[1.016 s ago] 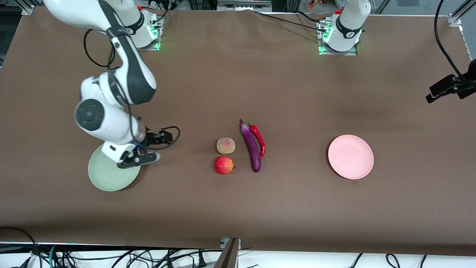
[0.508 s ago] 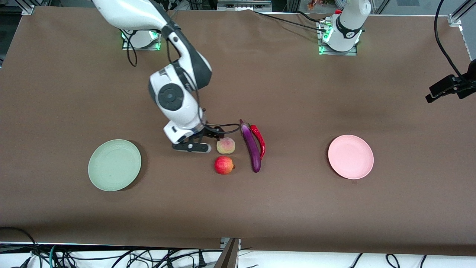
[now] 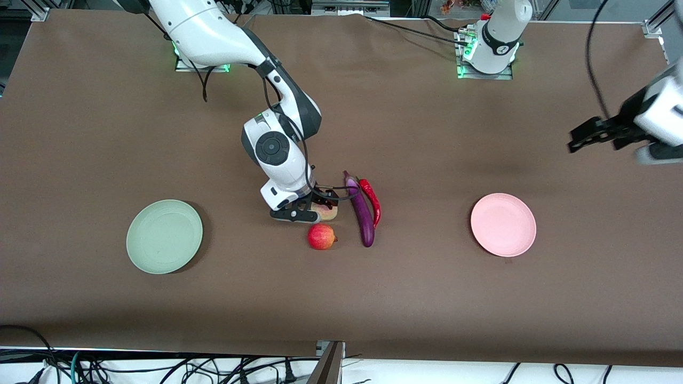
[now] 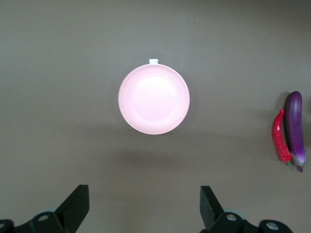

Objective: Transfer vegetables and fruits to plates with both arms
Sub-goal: 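Grasp the peach with the right gripper while the left gripper reaches the chili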

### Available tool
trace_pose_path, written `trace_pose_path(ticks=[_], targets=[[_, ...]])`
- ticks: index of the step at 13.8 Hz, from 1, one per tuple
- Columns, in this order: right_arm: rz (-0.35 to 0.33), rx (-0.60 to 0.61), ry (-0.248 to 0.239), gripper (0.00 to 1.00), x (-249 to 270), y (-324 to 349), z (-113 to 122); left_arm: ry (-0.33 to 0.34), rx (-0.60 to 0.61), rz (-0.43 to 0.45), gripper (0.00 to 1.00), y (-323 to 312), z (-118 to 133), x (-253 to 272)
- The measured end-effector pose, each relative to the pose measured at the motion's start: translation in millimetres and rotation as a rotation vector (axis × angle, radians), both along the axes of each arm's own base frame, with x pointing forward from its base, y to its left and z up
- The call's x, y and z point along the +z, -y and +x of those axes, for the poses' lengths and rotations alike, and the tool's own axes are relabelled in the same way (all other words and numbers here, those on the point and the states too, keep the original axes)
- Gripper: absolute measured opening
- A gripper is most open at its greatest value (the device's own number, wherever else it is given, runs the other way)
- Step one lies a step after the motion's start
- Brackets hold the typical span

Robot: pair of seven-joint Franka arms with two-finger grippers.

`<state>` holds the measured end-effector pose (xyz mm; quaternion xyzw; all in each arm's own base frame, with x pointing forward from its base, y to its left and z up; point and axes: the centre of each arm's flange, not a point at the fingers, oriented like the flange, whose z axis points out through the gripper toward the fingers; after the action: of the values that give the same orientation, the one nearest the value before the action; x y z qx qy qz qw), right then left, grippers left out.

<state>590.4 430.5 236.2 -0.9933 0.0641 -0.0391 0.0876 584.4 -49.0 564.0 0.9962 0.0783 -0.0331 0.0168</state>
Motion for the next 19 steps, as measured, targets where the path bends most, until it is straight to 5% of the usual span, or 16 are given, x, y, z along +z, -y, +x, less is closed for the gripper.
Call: trace_pose_path(ticks=[4, 8, 11, 15, 18, 19], targets=[[0.017, 0.005, 0.029, 1.0, -19.9, -7.5, -2.5, -0.102, 0.117, -0.017, 1.0, 104.0, 42.9, -93.6], [0.01, 0.02, 0.031, 0.98, -34.9, -12.7, -7.8, -0.09, 0.233, -0.047, 1.0, 204.3, 59.0, -176.3], [-0.018, 0.062, 0.058, 0.85, -37.4, -17.2, -11.0, -0.056, 0.297, -0.078, 1.0, 265.1, 55.7, -233.0], [-0.024, 0.067, 0.071, 0.85, -31.6, -16.0, -6.6, -0.063, 0.347, -0.085, 1.0, 267.3, 65.2, -308.3], [-0.072, 0.085, 0.038, 0.85, 2.7, -1.4, 5.6, -0.074, 0.358, -0.08, 1.0, 261.4, 67.9, -321.7], [-0.096, 0.099, 0.018, 0.85, 19.2, 11.0, 11.1, -0.08, 0.359, -0.082, 0.91, 263.6, 66.6, -323.5]])
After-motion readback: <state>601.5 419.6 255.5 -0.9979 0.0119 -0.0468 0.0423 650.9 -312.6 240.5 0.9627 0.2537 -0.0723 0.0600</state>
